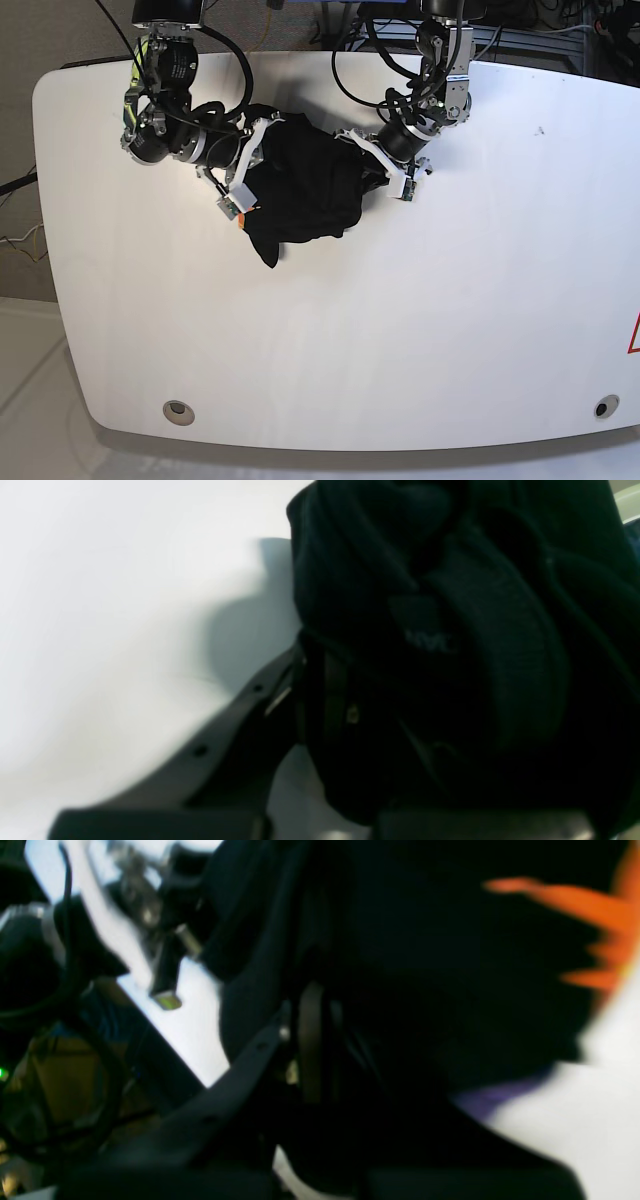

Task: Fold the T-shirt properly
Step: 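Release the shirt with the right gripper and regrasp the bundle's side, then press the right gripper onto the bundle while the left gripper releases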

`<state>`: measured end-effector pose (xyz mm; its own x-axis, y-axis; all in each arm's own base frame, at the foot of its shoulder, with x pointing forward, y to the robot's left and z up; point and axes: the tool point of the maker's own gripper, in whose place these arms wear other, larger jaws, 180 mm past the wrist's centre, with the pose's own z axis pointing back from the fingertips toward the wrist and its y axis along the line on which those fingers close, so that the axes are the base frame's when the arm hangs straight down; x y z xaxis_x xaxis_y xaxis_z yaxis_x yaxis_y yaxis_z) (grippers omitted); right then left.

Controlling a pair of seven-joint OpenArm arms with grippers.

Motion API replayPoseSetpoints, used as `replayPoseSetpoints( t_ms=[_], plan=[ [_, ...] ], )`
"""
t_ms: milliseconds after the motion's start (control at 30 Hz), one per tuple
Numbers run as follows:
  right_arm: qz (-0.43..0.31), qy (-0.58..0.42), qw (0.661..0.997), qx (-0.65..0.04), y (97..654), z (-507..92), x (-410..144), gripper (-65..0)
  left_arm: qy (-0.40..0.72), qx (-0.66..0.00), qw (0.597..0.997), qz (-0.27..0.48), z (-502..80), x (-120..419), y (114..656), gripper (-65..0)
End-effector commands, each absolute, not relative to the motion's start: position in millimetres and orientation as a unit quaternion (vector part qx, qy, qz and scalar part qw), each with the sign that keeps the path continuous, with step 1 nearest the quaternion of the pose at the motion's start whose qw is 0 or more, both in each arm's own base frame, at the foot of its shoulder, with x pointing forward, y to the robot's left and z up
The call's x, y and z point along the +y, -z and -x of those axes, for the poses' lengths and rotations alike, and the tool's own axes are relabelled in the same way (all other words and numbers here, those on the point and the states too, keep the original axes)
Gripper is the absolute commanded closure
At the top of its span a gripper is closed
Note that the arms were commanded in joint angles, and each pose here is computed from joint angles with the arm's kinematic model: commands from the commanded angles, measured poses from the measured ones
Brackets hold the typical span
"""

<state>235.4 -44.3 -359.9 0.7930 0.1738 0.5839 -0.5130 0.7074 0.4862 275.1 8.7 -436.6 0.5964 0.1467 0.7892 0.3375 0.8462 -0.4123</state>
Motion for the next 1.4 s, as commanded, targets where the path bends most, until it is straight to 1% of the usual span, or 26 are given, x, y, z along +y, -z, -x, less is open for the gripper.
replayPoseSetpoints(
  t_ms=[0, 300, 533, 733, 833, 1167, 1367],
  plan=[
    [-0.349, -0.217, 0.871, -0.268, 349, -237, -26, 0.0, 0.082, -0.38, 0.891, 0.233, -251, 17, 468, -0.9],
    [-0.371, -0.269, 0.853, -0.25, 346, -226, 8, 0.0, 0.082, -0.38, 0.891, 0.233, -251, 17, 468, -0.9],
    [-0.372, -0.28, 0.85, -0.245, 345, -224, 13, 0.0, 0.083, -0.38, 0.891, 0.233, -252, 17, 468, -0.9],
    [-0.368, -0.347, 0.832, -0.228, 344, -216, 30, 0.0, 0.083, -0.383, 0.89, 0.233, -254, 17, 467, -0.9],
    [-0.372, -0.366, 0.825, -0.219, 344, -210, 39, 0.0, 0.087, -0.397, 0.884, 0.231, -267, 18, 458, -0.9],
    [-0.37, -0.367, 0.825, -0.219, 344, -210, 38, 0.0, 0.093, -0.445, 0.87, 0.193, -308, 54, 430, -0.9],
    [-0.356, -0.369, 0.831, -0.217, 349, -212, 33, 0.0, 0.098, -0.458, 0.865, 0.18, -314, 66, 420, -1.2]
  ],
)
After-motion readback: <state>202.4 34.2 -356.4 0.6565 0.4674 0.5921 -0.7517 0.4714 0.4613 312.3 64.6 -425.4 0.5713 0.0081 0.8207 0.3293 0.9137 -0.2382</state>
